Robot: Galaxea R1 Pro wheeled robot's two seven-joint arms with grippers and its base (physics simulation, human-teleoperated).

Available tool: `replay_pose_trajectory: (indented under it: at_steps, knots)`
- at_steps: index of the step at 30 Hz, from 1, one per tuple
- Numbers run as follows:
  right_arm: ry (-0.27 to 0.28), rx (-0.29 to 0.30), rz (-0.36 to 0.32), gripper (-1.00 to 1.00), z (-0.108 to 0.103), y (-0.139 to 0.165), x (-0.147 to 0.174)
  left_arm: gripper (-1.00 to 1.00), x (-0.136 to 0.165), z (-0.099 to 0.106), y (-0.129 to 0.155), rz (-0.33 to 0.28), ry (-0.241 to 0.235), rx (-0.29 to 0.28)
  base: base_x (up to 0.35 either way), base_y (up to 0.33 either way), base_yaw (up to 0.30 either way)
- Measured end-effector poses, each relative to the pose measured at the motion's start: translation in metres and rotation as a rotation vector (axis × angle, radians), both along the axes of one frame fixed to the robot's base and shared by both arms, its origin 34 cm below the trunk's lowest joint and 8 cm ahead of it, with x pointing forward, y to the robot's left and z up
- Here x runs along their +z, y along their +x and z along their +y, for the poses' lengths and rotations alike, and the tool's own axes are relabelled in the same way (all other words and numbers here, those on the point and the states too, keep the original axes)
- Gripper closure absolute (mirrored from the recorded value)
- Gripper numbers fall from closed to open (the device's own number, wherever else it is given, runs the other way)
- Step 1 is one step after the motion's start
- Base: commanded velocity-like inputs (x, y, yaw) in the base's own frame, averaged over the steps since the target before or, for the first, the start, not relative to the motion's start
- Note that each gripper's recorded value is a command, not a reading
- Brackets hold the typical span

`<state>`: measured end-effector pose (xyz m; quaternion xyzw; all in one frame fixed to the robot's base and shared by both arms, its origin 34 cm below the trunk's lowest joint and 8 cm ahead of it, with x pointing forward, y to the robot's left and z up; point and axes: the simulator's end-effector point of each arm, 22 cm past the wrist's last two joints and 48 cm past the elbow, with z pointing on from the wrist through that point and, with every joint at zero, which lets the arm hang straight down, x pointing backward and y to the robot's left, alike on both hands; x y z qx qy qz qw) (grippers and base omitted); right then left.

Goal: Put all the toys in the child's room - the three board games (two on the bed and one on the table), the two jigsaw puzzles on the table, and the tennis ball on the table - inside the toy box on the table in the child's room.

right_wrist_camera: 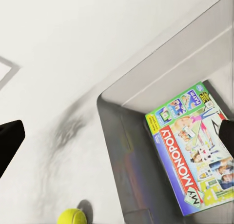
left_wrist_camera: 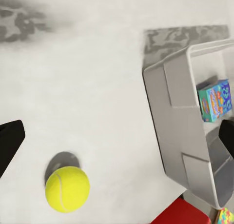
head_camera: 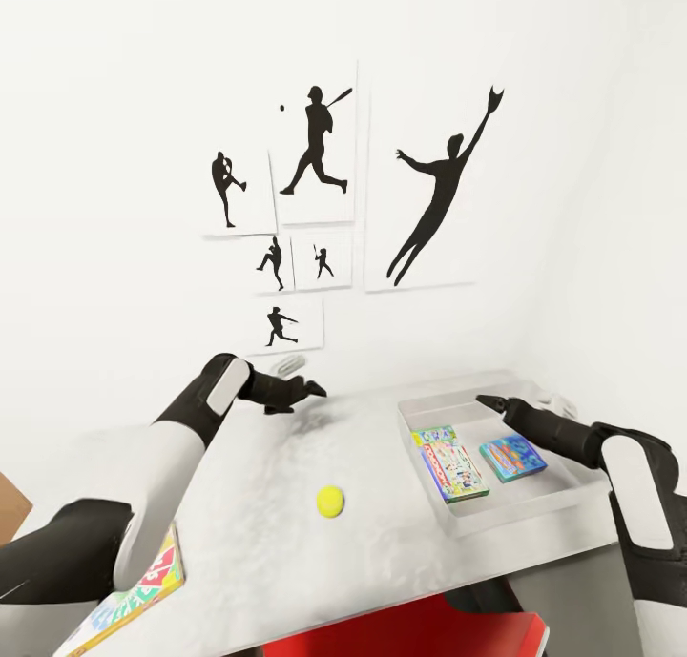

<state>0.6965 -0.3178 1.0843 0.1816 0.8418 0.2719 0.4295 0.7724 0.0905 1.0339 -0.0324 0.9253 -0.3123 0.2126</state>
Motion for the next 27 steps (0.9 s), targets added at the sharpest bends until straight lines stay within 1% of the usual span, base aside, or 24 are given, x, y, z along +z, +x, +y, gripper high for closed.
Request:
replay_pose_trajectory:
  at_steps: [3, 6, 22, 27]
  knots:
    - [-0.016, 0.001, 0.009, -1.0, 0.0005, 0.0013, -0.0003, -1.0, 0.0009, -0.0013, 0.0023, 0.005, 0.021, 0.005, 0.0, 0.0, 0.0]
    - [-0.021, 0.005, 0.014, -1.0, 0.0018, 0.0013, -0.0008, -1.0, 0.0011, 0.0, 0.0033, 0.007, 0.027, 0.009, 0.0, 0.0, 0.0]
    - [-0.021, 0.006, 0.019, -1.0, 0.0036, 0.0014, -0.0019, -1.0, 0.0017, 0.0031, 0.005, 0.005, 0.032, 0.015, 0.0, 0.0, 0.0]
    - [-0.046, -0.012, 0.034, -1.0, -0.0012, 0.0023, -0.0041, -1.0, 0.0015, 0.0031, 0.005, 0.005, 0.034, 0.015, 0.0, 0.0, 0.0]
